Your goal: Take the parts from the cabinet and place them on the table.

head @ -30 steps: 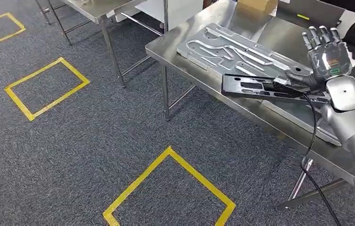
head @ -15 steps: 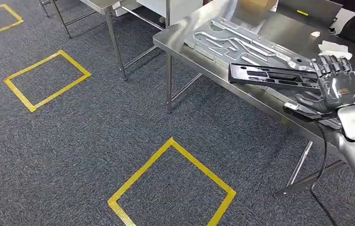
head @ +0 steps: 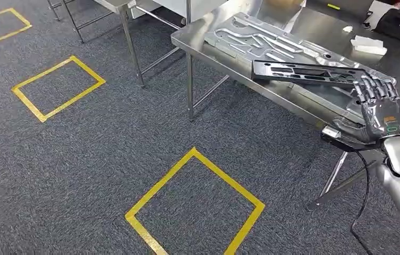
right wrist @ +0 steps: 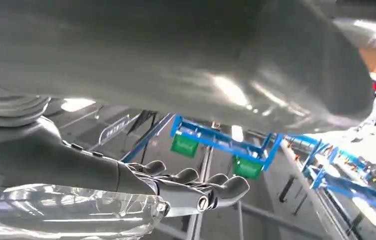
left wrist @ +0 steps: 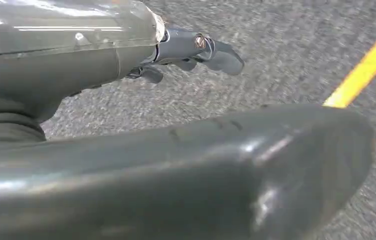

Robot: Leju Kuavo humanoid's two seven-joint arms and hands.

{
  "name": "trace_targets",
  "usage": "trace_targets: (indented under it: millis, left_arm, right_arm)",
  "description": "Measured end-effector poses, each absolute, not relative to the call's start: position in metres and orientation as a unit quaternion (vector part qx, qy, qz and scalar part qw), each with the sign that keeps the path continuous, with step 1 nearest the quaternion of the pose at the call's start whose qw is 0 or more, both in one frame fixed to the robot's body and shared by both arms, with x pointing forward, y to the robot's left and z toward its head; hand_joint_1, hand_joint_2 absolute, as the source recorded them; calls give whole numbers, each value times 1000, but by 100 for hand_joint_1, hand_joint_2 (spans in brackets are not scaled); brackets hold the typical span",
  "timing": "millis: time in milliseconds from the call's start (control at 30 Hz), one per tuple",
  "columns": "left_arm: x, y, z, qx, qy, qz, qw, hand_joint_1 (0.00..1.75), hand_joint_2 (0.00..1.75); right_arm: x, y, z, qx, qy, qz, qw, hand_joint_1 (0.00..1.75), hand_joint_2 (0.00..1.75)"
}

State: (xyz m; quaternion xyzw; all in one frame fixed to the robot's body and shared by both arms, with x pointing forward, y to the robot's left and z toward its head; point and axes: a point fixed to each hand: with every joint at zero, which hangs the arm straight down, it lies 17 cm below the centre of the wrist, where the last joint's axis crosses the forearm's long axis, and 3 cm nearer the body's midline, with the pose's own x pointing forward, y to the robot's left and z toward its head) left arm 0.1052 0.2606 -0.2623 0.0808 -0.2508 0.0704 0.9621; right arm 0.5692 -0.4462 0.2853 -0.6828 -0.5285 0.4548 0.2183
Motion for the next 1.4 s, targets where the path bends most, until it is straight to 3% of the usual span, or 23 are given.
trace_targets:
  millis: [600,1033,1400]
  left_arm:
    - [107,258,-263,83,-244,73,964,0,0]
    - [107,260,-263,86,-241,71,964,0,0]
    - [105,261,-265,86,-232,66,967,0,0]
  right_arm:
    - [554,-415,216,-602,-587,455,295,0,0]
    - [540,-392,145,-461,-651,416,437,0,0]
    - [508,-377,82,-415,-649,391,504,0,0]
